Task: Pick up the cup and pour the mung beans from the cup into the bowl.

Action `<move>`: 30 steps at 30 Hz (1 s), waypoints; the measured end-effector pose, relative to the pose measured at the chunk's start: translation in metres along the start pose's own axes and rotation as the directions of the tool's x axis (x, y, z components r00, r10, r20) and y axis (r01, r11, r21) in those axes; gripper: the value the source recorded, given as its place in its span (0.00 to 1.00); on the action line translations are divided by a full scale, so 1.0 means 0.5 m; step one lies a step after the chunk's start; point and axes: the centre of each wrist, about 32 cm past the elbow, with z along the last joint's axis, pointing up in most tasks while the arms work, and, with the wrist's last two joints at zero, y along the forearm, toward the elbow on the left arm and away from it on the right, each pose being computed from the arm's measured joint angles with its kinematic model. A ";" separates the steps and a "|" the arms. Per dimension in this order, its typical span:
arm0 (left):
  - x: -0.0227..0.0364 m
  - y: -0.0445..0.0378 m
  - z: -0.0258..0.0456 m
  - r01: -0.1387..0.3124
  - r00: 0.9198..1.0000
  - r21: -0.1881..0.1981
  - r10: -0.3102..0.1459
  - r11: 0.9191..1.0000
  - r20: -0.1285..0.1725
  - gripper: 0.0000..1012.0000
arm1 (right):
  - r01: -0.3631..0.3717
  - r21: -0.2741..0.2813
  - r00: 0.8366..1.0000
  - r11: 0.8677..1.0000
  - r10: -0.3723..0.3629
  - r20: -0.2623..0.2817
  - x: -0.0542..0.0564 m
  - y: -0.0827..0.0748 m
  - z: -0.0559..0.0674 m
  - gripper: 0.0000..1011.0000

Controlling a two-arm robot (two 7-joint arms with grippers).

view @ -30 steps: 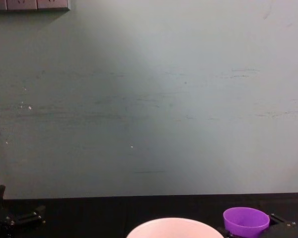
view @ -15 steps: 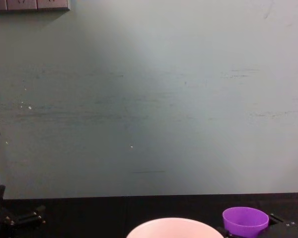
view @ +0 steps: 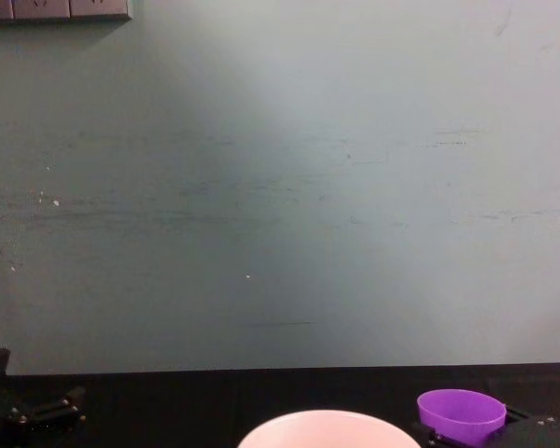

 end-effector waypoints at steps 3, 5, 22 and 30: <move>0.000 0.000 0.000 0.000 1.000 0.000 0.000 1.000 0.000 0.99 | 0.000 0.000 1.000 1.000 0.000 0.000 0.000 0.000 0.000 0.74; 0.000 0.000 0.000 0.000 1.000 0.000 0.000 1.000 0.000 0.99 | 0.000 0.000 1.000 1.000 0.000 0.000 0.000 0.000 0.000 0.73; 0.000 0.000 0.000 0.000 1.000 0.000 0.000 1.000 0.000 0.99 | 0.011 0.048 0.999 0.999 -0.013 0.040 0.013 -0.027 0.062 0.73; 0.000 0.000 0.000 0.000 1.000 0.000 0.000 1.000 0.000 0.99 | 0.014 0.081 1.000 0.997 -0.016 0.026 0.023 -0.046 0.134 0.73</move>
